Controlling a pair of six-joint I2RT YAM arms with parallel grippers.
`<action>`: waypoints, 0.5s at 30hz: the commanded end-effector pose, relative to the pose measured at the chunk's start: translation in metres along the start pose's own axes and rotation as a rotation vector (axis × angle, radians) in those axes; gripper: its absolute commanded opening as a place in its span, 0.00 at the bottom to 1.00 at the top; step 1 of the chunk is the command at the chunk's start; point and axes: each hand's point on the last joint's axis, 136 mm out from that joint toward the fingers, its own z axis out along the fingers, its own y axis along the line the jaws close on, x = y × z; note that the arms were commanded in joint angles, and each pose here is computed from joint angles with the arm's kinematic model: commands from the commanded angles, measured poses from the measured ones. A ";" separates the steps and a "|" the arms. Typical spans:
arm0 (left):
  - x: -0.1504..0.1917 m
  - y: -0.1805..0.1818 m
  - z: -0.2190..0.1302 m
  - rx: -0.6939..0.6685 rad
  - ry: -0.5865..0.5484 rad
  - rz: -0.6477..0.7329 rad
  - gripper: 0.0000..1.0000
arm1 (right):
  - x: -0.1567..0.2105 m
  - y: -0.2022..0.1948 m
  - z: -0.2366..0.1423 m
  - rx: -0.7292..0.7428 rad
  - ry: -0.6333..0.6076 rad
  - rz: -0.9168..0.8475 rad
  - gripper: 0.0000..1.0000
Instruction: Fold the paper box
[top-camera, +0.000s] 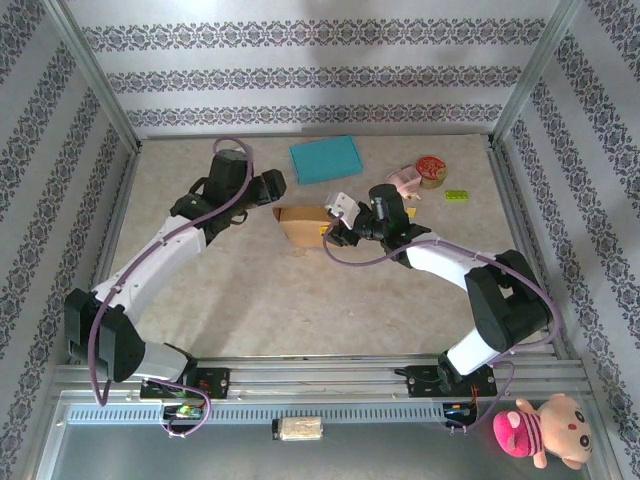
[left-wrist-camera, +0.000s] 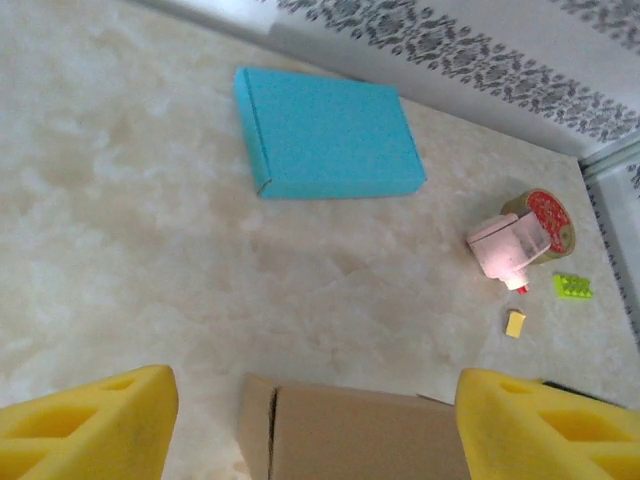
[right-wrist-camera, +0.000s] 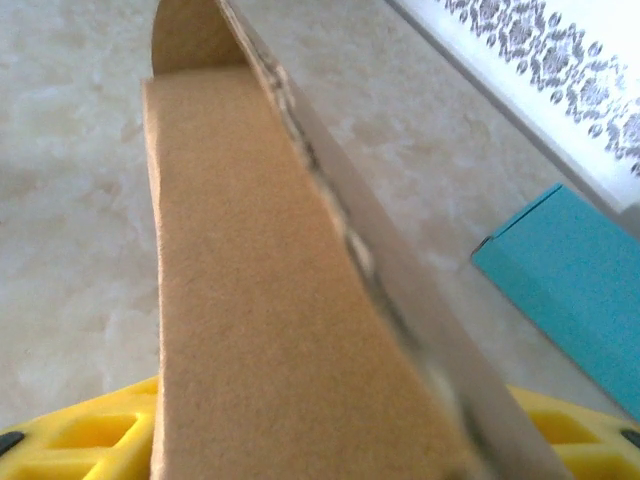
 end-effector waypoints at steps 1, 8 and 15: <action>0.016 0.009 0.007 0.060 0.106 -0.195 0.69 | 0.006 0.002 0.007 0.015 0.002 -0.029 0.62; 0.032 -0.008 0.024 0.187 0.224 -0.217 0.65 | 0.016 0.004 0.013 0.003 0.019 0.002 0.66; 0.041 -0.004 0.034 0.177 0.258 -0.216 0.57 | 0.013 -0.004 0.014 0.005 0.010 0.066 0.79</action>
